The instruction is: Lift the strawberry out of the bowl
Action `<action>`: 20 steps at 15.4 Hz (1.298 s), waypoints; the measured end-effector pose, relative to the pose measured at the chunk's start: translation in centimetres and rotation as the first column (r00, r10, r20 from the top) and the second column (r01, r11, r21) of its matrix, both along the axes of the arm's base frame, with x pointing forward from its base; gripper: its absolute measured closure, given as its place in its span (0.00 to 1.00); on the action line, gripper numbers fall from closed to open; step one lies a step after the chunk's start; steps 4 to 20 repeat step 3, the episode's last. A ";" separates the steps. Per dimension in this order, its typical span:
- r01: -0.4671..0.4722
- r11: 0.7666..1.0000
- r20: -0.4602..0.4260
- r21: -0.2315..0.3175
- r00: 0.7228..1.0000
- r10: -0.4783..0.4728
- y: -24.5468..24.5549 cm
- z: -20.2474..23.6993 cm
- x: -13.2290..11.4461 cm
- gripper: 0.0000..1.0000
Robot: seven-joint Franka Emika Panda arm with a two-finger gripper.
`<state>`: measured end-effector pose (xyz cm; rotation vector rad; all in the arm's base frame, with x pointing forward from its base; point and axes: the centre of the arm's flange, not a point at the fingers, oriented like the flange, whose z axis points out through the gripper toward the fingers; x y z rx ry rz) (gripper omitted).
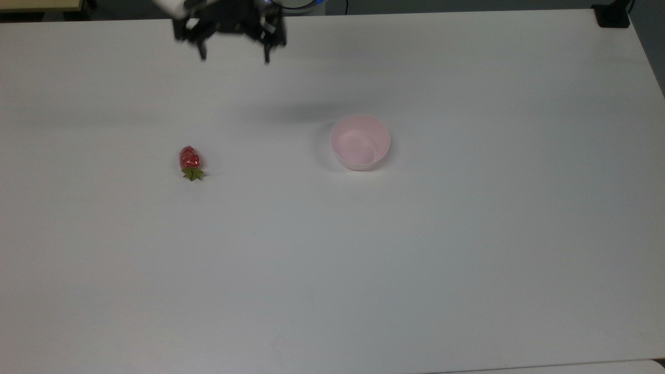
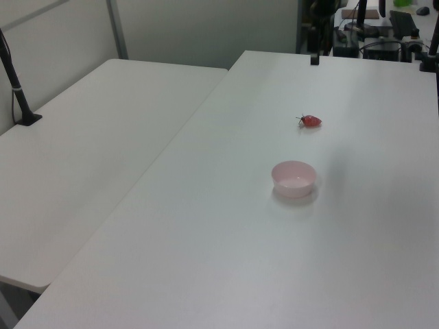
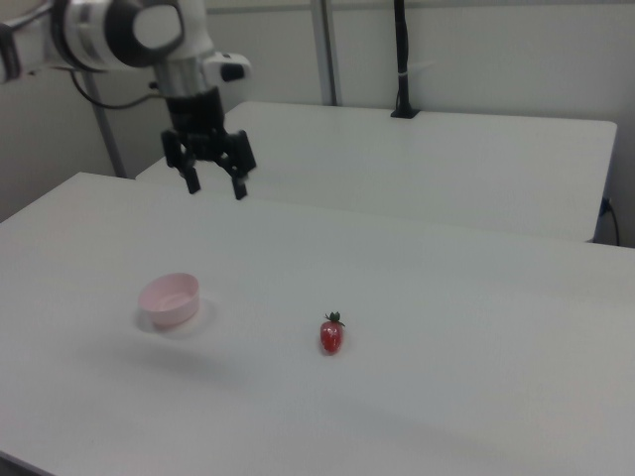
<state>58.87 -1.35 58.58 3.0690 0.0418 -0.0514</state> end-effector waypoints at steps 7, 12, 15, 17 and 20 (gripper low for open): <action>0.063 0.998 -0.001 0.004 0.998 -0.063 0.4 1.3 -1.6 0.00; 0.063 0.998 -0.001 0.004 0.998 -0.063 0.4 1.3 -1.6 0.00; 0.063 0.998 -0.001 0.004 0.998 -0.063 0.4 1.3 -1.6 0.00; 0.063 0.998 -0.001 0.004 0.998 -0.063 0.4 1.3 -1.6 0.00; 0.063 0.998 -0.001 0.004 0.998 -0.063 0.4 1.3 -1.6 0.00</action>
